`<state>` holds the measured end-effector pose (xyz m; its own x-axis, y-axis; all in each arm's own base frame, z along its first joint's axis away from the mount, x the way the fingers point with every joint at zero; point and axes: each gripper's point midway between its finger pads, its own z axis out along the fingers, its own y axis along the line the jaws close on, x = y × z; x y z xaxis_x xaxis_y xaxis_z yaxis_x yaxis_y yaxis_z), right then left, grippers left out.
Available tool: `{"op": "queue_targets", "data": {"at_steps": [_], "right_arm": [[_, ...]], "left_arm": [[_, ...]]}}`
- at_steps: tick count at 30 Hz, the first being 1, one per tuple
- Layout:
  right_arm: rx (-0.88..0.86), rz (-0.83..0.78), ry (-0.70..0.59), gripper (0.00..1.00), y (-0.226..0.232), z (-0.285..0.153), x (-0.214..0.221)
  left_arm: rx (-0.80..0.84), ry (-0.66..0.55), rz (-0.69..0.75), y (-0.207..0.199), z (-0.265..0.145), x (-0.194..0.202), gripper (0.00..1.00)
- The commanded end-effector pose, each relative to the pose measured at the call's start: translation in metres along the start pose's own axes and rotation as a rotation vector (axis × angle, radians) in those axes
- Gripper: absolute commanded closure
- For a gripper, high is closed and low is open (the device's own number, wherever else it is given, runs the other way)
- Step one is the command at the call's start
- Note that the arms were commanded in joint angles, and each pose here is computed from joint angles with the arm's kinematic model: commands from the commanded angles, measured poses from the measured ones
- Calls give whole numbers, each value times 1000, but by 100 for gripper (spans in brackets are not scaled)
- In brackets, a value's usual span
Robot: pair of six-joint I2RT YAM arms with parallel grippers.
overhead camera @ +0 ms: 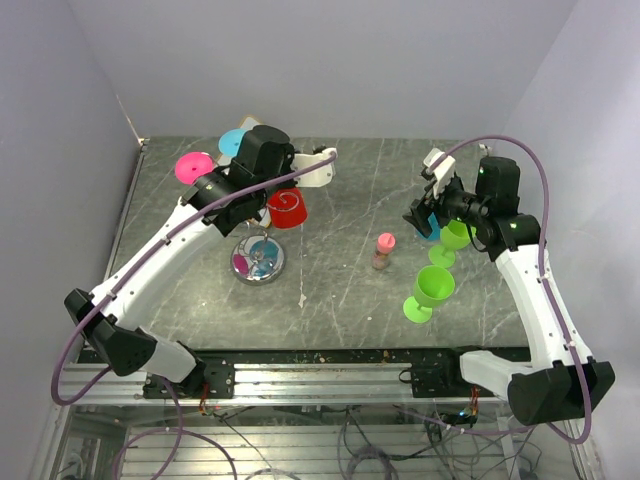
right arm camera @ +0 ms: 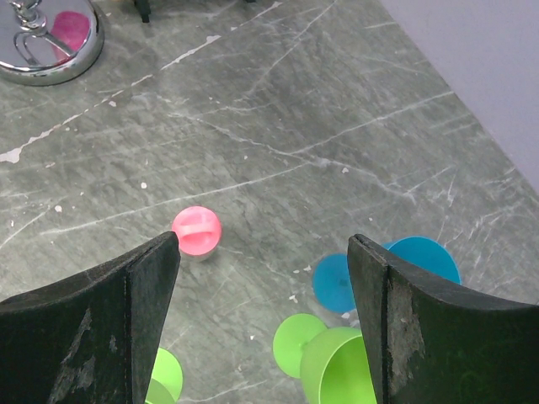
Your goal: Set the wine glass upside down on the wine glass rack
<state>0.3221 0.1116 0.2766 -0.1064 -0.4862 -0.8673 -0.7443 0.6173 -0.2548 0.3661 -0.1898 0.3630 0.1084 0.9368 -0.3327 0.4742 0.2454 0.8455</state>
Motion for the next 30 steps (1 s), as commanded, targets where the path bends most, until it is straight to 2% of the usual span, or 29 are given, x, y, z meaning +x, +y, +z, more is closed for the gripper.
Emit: {"op": "queue_targets", "data": {"at_steps": [1, 15, 30], "right_arm": [[12, 4, -16, 20, -5, 0, -4], [12, 11, -8, 19, -6, 1, -2], [8, 16, -3, 19, -7, 3, -1]], "left_arm": [[-6, -55, -13, 10, -18, -10, 93], [48, -136, -2, 11, -31, -24, 93], [42, -199, -9, 12, -19, -48, 93]]}}
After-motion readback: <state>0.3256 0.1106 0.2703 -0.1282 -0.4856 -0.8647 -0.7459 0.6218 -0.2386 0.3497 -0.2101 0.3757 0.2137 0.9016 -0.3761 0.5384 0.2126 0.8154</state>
